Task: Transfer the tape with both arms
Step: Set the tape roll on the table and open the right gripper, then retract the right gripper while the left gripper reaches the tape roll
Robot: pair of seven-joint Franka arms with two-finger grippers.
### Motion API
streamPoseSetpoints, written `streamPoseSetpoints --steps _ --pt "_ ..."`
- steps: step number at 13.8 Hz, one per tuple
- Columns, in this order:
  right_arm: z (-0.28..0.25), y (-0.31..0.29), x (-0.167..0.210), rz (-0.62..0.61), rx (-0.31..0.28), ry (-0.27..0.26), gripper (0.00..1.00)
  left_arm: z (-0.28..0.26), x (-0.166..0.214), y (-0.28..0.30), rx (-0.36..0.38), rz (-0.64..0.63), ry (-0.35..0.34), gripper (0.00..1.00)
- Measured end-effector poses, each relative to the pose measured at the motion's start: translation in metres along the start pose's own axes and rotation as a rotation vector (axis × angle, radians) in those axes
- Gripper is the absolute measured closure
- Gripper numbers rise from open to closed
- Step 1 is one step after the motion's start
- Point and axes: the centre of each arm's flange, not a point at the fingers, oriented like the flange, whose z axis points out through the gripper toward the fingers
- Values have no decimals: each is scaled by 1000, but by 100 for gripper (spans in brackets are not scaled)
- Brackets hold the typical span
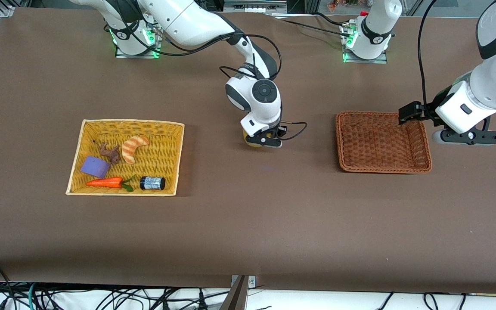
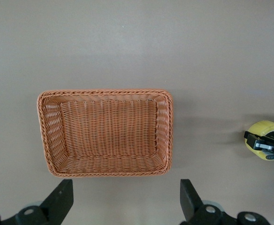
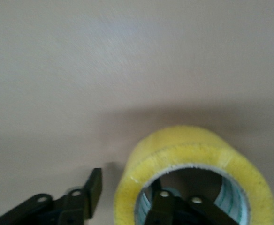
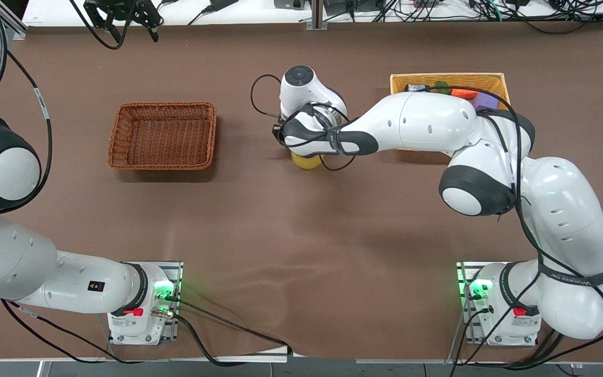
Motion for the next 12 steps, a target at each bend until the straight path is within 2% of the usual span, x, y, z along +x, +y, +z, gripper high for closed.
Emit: streamPoseSetpoints --steps 2,4,5,7,9,12 --pt "-37 1 12 -44 -40 26 27 0 0 0 0 0 0 0" --pt "-104 22 44 -115 -84 23 7 0 0 0 0 1 1 0" --pt "-141 44 64 -154 -117 9 0 0 0 0 0 1 1 0" --pt "-207 106 109 -218 -192 -36 0 0 0 0 0 1 0 0" --pt "-248 175 152 -253 -254 -80 0 4 -2 3 2 5 -19 0" --pt "-291 276 211 -218 -281 -90 0 19 -9 5 6 10 -61 0"
